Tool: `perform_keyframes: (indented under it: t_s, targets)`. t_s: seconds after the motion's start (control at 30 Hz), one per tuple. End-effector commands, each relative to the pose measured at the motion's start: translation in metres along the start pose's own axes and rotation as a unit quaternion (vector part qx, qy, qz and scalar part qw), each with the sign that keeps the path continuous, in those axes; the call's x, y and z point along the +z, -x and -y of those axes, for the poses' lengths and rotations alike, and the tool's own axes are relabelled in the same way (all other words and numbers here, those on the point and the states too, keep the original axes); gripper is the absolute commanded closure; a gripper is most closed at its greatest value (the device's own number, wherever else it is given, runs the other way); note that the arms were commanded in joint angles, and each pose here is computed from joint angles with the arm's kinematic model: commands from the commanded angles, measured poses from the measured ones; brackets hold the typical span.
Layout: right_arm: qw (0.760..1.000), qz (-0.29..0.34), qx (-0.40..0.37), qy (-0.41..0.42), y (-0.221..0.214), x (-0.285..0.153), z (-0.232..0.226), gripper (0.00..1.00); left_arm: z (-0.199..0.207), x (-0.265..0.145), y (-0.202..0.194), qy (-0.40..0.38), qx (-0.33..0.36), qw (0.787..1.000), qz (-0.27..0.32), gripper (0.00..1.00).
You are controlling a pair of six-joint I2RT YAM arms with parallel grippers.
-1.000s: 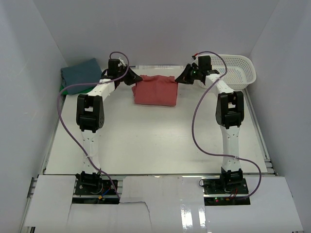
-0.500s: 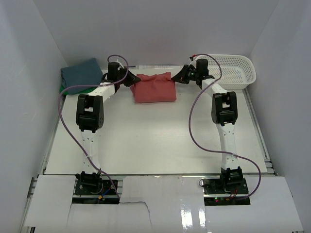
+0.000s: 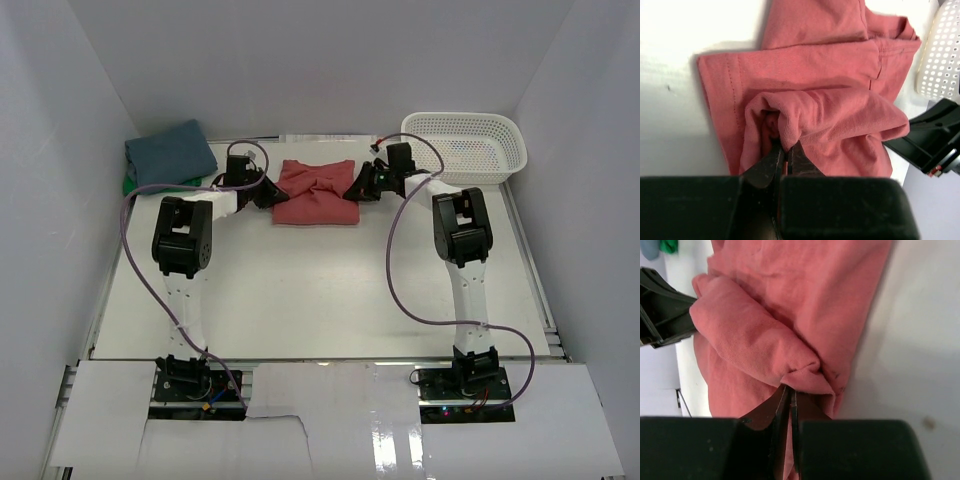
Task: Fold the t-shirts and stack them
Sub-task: Fold the long partially folded tshirt into a neat square
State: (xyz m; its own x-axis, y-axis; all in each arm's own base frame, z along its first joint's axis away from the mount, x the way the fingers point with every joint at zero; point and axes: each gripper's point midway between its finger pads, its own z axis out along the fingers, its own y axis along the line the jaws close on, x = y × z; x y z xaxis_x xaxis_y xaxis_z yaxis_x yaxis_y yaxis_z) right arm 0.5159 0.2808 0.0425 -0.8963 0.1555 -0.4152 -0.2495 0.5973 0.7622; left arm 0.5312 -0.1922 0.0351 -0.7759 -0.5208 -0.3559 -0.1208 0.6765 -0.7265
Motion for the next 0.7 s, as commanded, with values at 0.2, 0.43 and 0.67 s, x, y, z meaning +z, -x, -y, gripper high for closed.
perform_keyframes:
  t_s: [0.2, 0.43, 0.67]
  targets:
    - [0.996, -0.048, -0.047, -0.057, -0.084, -0.056, -0.023, 0.92, -0.001, -0.055, -0.13, 0.065, 0.038, 0.992, -0.103, 1.0]
    - [0.992, -0.085, -0.034, -0.082, -0.17, -0.106, -0.028, 0.92, -0.011, -0.124, -0.223, 0.09, 0.03, 0.985, -0.144, 1.0]
    - [0.992, -0.087, -0.034, -0.084, -0.244, -0.164, -0.047, 0.92, -0.029, -0.189, -0.264, 0.099, 0.016, 0.985, -0.143, 1.0]
